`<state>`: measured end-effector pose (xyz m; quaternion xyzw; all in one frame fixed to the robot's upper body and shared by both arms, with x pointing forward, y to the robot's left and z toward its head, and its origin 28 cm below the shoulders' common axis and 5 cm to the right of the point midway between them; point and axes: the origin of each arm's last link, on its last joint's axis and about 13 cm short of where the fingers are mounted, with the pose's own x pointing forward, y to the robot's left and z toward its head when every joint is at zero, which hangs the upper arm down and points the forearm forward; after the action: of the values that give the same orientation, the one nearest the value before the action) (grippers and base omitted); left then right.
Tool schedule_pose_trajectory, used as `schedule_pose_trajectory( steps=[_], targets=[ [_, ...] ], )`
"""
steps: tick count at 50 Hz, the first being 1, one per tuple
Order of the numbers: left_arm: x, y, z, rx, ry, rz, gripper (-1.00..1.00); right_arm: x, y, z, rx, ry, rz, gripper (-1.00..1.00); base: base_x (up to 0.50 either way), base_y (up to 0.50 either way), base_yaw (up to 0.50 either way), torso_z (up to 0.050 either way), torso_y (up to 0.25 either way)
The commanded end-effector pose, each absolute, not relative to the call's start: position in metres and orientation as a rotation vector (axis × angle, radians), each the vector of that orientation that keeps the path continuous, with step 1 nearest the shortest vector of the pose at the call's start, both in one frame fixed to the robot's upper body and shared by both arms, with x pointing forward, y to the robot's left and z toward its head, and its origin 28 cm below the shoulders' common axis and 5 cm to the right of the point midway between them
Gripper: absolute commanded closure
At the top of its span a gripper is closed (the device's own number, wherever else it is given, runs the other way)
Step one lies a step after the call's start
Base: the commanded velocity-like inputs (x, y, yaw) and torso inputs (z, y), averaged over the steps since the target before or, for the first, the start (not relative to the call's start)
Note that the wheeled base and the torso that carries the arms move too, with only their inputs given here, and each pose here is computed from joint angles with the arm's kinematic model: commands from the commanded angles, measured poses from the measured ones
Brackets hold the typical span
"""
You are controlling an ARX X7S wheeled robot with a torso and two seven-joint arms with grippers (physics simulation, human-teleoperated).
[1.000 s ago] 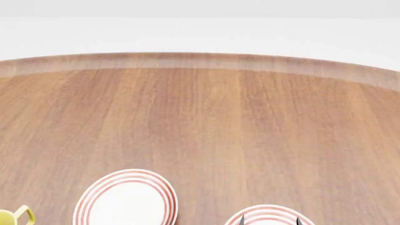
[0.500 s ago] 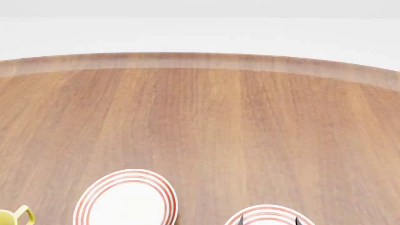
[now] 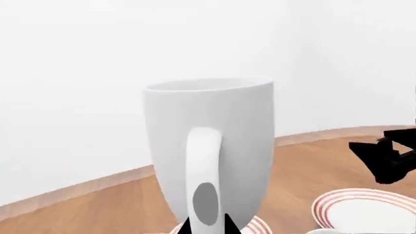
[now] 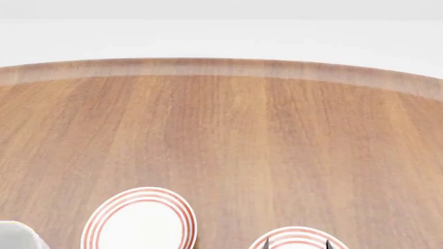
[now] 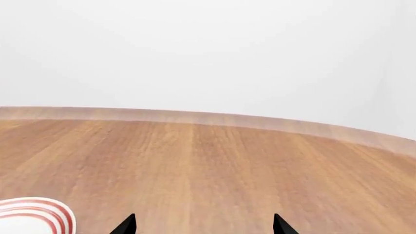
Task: Put the white mug on the left plate.
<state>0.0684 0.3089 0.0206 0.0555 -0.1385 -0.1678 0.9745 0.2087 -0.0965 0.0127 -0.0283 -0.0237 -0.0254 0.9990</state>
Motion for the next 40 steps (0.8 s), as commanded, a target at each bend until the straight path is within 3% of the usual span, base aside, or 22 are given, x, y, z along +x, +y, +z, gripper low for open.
schedule_pose_trajectory(
  steps=[1,15,40],
  targets=[
    [0.12,0.312,0.027,-0.035,-0.308,-0.132,1.0,0.209,-0.097,0.012,-0.056,-0.047,-0.053,-1.0,0.0,0.0,0.0,0.0,0.0],
    [0.157,0.297,0.009,-0.055,-0.231,-0.158,1.0,0.21,-0.097,0.011,-0.058,-0.044,-0.052,-1.0,0.0,0.0,0.0,0.0,0.0],
    [0.192,0.279,0.029,0.046,-0.203,-0.314,1.0,0.21,-0.098,0.011,-0.055,-0.049,-0.057,-1.0,0.0,0.0,0.0,0.0,0.0]
  ],
)
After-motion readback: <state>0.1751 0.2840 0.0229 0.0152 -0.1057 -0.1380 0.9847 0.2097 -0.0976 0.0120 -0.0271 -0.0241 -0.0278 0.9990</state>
